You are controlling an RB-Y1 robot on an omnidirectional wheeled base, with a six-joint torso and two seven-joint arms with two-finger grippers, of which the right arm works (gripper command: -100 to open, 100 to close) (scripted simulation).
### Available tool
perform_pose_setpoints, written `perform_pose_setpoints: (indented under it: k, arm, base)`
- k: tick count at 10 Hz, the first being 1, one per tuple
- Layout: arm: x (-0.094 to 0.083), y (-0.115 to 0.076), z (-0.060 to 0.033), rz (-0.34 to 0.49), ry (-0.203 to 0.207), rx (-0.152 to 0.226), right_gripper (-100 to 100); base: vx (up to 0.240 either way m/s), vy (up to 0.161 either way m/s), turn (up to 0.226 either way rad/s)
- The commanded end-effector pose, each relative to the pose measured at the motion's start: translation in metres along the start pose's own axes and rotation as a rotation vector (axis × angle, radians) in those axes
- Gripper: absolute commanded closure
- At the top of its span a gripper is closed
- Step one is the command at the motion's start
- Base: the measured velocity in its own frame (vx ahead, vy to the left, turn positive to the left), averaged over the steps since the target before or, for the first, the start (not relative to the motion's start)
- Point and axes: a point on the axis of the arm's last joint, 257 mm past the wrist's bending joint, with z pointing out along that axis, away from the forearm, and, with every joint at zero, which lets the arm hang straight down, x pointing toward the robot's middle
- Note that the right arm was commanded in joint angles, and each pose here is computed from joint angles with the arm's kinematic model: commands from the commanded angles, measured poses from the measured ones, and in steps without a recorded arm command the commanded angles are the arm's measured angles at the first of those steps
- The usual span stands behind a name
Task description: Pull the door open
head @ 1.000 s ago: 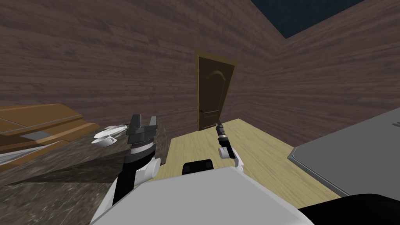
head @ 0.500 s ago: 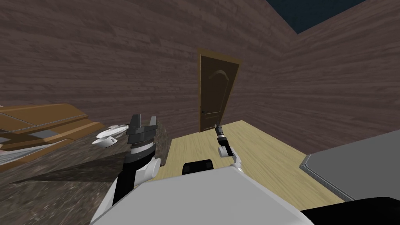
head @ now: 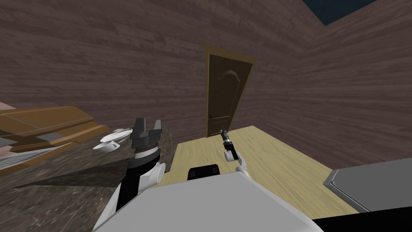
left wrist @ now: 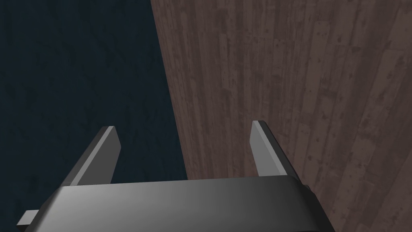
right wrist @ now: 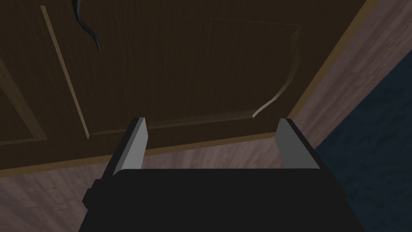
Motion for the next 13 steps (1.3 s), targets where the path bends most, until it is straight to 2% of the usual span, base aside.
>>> perform_pose_setpoints:
  k: [1, 13]
  arm:
    - [-0.003, -0.012, 0.0013, 0.003, 0.005, 0.019, -100]
    - [-0.022, -0.092, 0.0018, 0.010, 0.018, 0.153, -100]
  base:
    - [0.096, -0.027, 0.065]
    - [0.094, -0.034, 0.075]
